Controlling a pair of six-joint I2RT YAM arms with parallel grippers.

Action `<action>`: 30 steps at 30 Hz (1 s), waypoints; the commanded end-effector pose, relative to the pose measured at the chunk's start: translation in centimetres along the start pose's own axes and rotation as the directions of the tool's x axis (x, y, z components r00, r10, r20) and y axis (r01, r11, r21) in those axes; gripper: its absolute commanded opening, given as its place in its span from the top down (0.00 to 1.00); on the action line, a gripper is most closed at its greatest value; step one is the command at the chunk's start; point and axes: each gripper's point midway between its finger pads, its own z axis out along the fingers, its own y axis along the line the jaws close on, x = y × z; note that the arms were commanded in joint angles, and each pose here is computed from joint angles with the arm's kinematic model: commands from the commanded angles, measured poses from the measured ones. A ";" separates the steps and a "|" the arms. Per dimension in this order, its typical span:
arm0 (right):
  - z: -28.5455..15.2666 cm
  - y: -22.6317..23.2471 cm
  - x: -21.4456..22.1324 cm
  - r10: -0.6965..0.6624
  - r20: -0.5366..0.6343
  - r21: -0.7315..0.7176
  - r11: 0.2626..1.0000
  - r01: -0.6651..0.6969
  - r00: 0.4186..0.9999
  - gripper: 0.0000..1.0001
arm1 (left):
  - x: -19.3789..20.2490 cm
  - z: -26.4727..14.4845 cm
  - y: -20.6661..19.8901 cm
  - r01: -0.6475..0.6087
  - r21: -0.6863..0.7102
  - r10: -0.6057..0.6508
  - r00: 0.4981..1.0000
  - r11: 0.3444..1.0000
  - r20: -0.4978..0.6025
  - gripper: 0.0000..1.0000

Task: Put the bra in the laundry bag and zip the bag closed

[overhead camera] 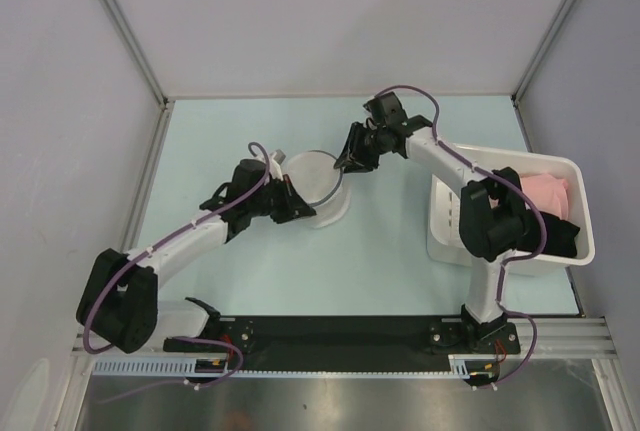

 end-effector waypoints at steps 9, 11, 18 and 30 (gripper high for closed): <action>-6.2 0.6 7.4 0.108 -0.071 0.054 0.993 -0.104 0.992 0.28 | -0.5 1.9 -6.1 0.098 0.196 -0.100 0.995 0.976 0.000 1.00; -5.6 1.0 8.8 0.133 -0.077 0.026 0.991 -0.132 0.988 0.30 | -0.4 1.9 -6.4 0.093 0.201 -0.095 0.996 0.975 -0.001 1.00; -3.6 2.7 8.2 0.154 -0.039 -0.027 0.987 -0.155 0.987 0.38 | 0.7 1.9 -6.7 0.087 0.204 -0.083 0.996 0.975 -0.027 1.00; -1.2 0.3 8.0 0.144 -0.059 0.028 0.989 -0.143 0.988 1.00 | 1.1 1.6 -4.8 0.076 0.147 -0.072 0.997 0.986 -0.034 1.00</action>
